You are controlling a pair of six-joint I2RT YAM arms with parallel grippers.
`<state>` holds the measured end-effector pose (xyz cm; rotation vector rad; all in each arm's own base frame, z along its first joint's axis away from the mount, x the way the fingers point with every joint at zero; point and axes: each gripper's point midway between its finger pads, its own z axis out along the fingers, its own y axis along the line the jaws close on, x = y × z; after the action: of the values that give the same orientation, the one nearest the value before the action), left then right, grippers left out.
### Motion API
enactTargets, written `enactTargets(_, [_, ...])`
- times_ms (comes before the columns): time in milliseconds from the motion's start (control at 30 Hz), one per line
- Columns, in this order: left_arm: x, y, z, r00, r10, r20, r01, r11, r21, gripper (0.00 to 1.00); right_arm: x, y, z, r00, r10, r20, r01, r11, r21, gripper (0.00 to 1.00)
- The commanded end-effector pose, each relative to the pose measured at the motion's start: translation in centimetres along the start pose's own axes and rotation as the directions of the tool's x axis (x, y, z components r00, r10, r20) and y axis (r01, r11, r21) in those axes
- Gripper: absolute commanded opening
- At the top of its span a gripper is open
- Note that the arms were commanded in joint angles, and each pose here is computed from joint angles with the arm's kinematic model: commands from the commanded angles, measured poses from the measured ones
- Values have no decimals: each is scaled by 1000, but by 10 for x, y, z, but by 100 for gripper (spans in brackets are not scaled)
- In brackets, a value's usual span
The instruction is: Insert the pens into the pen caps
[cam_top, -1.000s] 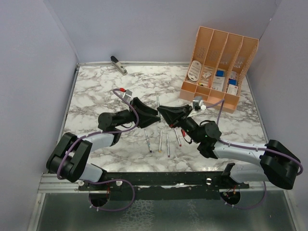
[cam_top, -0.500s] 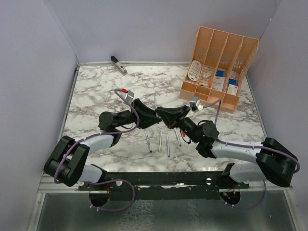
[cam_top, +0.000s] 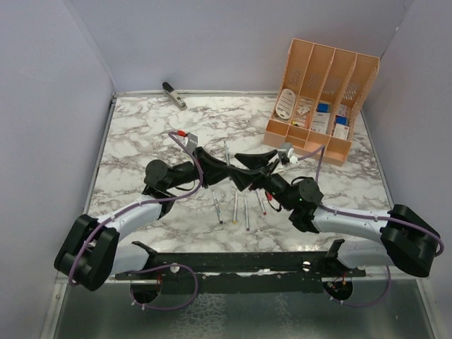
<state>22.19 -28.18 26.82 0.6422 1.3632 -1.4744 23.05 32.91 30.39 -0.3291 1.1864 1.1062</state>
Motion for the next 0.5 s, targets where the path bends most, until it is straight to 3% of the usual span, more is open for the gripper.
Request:
enactTargets(0, [-5, 42, -7, 997, 65, -42, -74, 962, -261, 0, -37, -12, 0, 990, -128, 50, 123, 987, 99, 73])
enactTargets(167, [13, 81, -32, 981, 55, -186, -139, 868, -476, 0, -64, -42, -10, 967, -252, 42, 230, 929, 289, 73])
enactTargets(233, [20, 86, -39, 974, 46, -223, -155, 849, -505, 0, -64, -68, -14, 959, -281, -37, 269, 862, 431, 64])
enactTargets(333, [28, 85, -44, 970, 28, -240, -151, 847, -509, 0, -46, -122, -22, 932, -260, -251, 361, 701, 615, 51])
enactTargets(400, [36, 84, -46, 968, 8, -249, -137, 852, -505, 0, -29, -146, -24, 909, -204, -363, 402, 655, 639, 40])
enactTargets(467, [41, 82, -47, 967, -1, -255, -131, 856, -500, 0, -10, -158, -25, 883, -169, -437, 431, 659, 617, 33])
